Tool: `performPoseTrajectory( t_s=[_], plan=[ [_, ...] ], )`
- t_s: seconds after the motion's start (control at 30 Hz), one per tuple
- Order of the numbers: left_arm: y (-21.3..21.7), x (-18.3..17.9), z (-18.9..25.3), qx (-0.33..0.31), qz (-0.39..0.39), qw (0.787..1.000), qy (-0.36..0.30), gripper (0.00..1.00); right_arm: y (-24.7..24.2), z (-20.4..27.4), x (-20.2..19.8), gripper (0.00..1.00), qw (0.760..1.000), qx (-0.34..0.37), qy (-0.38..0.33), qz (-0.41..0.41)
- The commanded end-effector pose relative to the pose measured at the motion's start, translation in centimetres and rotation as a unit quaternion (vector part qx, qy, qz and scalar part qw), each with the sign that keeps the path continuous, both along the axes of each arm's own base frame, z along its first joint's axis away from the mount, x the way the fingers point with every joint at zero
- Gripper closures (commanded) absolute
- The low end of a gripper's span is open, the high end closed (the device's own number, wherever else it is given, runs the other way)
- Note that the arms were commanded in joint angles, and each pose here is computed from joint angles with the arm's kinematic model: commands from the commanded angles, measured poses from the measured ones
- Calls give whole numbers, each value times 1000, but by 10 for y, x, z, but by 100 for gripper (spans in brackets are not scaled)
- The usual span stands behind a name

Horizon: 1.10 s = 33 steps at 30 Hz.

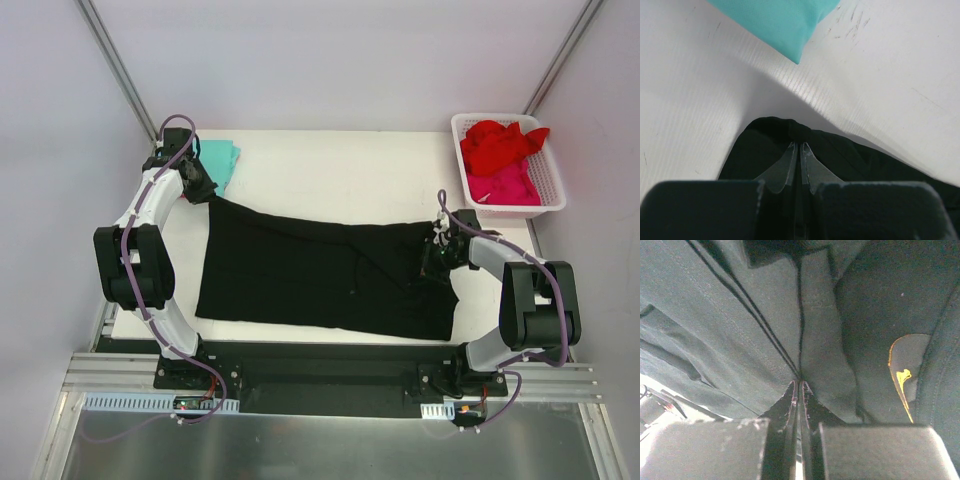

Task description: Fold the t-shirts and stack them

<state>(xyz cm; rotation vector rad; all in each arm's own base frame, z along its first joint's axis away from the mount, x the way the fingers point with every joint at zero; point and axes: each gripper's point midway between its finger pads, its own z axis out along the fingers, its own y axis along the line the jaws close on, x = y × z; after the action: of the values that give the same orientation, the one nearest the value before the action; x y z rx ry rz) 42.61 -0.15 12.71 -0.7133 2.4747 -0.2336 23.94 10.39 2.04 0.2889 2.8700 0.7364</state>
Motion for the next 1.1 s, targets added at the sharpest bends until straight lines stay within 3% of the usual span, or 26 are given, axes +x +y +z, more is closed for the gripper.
performPoseTrajectory(
  t_s=[0.0, 0.33, 0.53, 1.07],
  plan=[
    [-2, 4, 22, 3, -8, 1000, -26, 100, 2, 29, 18, 99, 999, -2, -32, 12],
    [-2, 9, 29, 3, -14, 999, -29, 100, -5, 138, 88, 99, 991, -37, -129, 29],
    [1, 9, 38, 10, -17, 999, -34, 100, -16, 163, 102, 99, 987, -69, -142, 29],
    [11, 0, 35, 15, -8, 1000, -25, 100, -33, 225, 130, 99, 978, -59, -200, -7]
  ],
)
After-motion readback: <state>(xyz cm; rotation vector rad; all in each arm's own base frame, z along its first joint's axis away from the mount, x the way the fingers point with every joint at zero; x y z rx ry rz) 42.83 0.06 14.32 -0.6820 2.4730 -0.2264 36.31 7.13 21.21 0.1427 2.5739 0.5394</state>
